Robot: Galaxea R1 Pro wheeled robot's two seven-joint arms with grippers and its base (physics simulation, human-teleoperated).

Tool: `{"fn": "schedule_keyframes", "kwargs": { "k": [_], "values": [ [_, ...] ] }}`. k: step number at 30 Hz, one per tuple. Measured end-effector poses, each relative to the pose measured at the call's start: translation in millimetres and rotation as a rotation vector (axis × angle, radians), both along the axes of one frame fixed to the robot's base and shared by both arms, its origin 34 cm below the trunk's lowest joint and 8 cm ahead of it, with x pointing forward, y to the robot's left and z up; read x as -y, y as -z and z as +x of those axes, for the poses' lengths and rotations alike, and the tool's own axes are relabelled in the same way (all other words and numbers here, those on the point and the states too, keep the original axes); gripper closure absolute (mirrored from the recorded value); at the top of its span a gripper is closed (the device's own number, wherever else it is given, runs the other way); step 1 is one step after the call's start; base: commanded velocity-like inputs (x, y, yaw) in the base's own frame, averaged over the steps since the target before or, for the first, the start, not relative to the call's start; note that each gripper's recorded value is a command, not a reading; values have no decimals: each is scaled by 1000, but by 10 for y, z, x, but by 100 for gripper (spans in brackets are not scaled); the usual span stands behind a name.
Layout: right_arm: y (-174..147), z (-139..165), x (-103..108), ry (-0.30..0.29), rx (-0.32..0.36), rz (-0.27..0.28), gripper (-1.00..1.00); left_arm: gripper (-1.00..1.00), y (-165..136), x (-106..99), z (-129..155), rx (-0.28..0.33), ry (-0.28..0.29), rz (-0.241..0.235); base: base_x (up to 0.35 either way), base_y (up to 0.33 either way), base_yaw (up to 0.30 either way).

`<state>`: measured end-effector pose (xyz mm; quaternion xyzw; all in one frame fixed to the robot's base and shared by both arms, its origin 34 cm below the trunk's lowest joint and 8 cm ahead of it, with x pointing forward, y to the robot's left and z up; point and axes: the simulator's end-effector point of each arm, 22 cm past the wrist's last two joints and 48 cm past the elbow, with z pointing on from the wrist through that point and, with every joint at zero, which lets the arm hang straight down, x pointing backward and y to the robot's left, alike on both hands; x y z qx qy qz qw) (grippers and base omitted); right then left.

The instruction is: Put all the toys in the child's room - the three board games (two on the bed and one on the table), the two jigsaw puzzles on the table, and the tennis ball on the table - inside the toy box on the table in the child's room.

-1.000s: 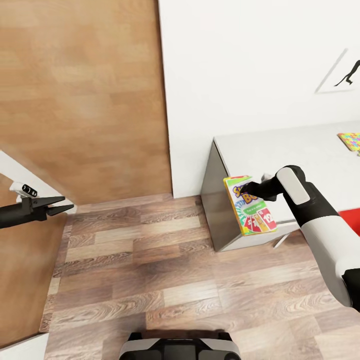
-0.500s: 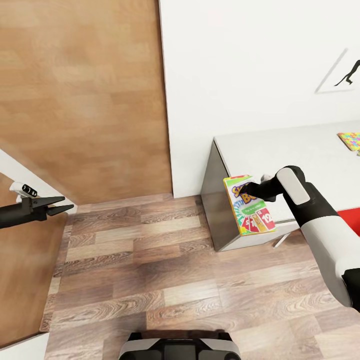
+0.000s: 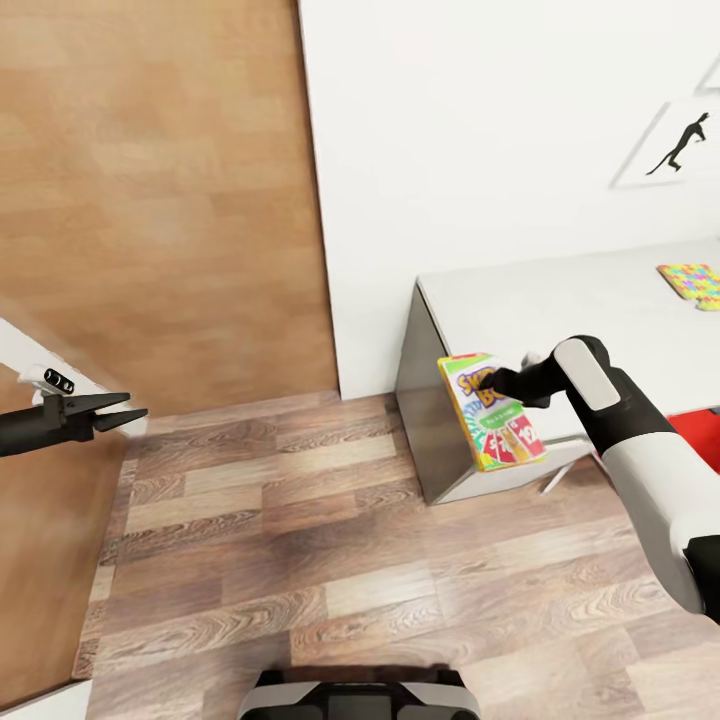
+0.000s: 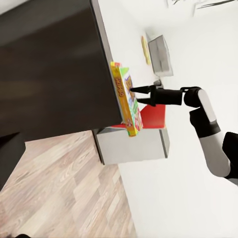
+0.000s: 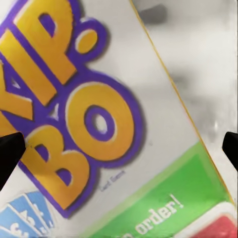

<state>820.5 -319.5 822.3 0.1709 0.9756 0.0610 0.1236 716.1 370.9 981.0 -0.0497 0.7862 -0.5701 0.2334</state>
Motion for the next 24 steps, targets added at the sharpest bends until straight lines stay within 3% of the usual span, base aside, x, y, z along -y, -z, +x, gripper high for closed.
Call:
{"fn": "schedule_keyframes", "kwargs": {
  "k": [9, 14, 24],
  "values": [
    [-6, -49, 40, 11, -15, -2, -100, -100, -81, -1, 2, 13, 0, 0, 0, 0, -140],
    [-31, -73, 119, -3, -24, -41, -100, -100, -123, -5, 6, 20, 0, 1, 0, 0, -141],
    [-140, -43, 118, -2, -8, -40, -100, -100, -211, -3, 5, 34, 1, 2, 0, 0, -142]
  ]
}}
